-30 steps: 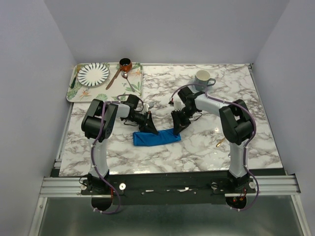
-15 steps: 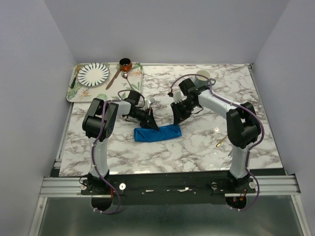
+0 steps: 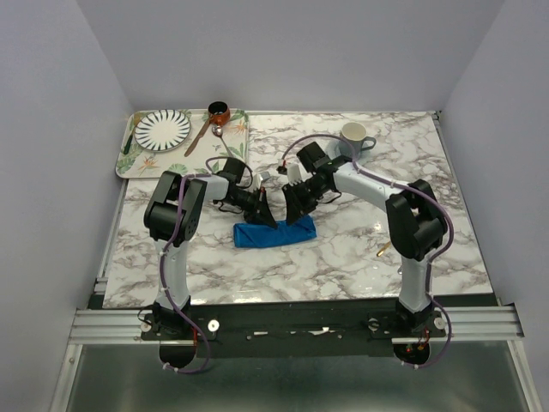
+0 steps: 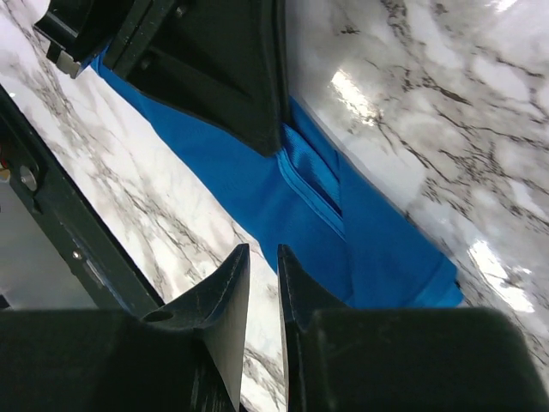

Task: Fold the napkin into a case and place the utensils inside
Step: Smooth out the smaller rectangle-folded napkin at the center of the board.

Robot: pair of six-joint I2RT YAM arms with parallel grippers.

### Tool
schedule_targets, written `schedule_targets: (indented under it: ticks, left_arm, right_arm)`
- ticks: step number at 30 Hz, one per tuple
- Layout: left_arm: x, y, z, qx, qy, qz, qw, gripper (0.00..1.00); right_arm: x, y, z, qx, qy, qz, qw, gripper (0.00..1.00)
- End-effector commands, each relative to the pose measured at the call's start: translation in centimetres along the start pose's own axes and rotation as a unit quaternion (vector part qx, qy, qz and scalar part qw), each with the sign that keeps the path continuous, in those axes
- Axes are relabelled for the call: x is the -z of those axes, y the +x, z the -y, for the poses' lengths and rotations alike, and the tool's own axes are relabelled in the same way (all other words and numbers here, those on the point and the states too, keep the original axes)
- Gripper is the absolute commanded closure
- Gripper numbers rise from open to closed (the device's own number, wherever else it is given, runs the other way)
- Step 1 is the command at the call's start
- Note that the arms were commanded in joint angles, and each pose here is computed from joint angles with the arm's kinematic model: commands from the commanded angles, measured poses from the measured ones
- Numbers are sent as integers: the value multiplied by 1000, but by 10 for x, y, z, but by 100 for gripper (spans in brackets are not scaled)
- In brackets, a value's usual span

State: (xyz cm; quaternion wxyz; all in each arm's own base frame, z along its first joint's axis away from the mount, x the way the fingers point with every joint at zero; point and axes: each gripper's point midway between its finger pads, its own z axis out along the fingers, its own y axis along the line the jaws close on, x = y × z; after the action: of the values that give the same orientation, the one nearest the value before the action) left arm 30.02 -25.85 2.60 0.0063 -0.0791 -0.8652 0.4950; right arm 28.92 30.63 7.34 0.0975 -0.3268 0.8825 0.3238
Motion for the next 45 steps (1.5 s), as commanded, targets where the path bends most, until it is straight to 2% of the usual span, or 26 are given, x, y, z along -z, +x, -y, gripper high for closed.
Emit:
schedule_targets:
  ticks: [1,8,13,19,21,22,25,31,33,36,38,42,45]
  left_arm:
    - [-8,7,-54,11,-104,-4,995,100]
    - [-10,8,-54,14,-102,-6,995,100]
    - [-7,12,-53,11,-103,-13,995,100]
    - [-4,16,-48,-8,-100,-21,995,100]
    - [-2,14,-43,-21,-93,-22,995,93]
    - [0,12,-40,-28,-89,-19,995,86]
    - [8,0,-25,-53,-72,3,996,72]
    - [48,-38,14,-100,-25,83,991,56]
    - [70,-52,23,-111,-15,120,987,55]
    - [90,-49,35,-108,13,140,984,57]
    - [94,-36,51,-117,45,130,984,59]
    - [79,8,51,-77,65,92,991,63]
    - [69,24,53,-68,65,78,992,63]
  right_arm:
    - [-19,-1,-10,-15,-27,-3,1000,73]
    - [-41,8,1,-25,-2,-25,999,74]
    - [-55,21,14,-69,18,-45,996,84]
    - [-63,28,27,-111,38,-52,992,89]
    - [-65,31,31,-122,39,-56,990,90]
    - [-65,34,33,-127,41,-59,989,90]
    - [-69,44,36,-137,42,-70,987,91]
    - [-72,55,40,-143,49,-80,985,92]
    - [-72,56,40,-146,48,-81,985,93]
    - [-74,55,39,-150,45,-81,984,93]
    - [-75,52,39,-154,42,-79,984,93]
    - [-79,43,40,-163,38,-72,983,93]
    - [-79,36,43,-168,38,-65,983,93]
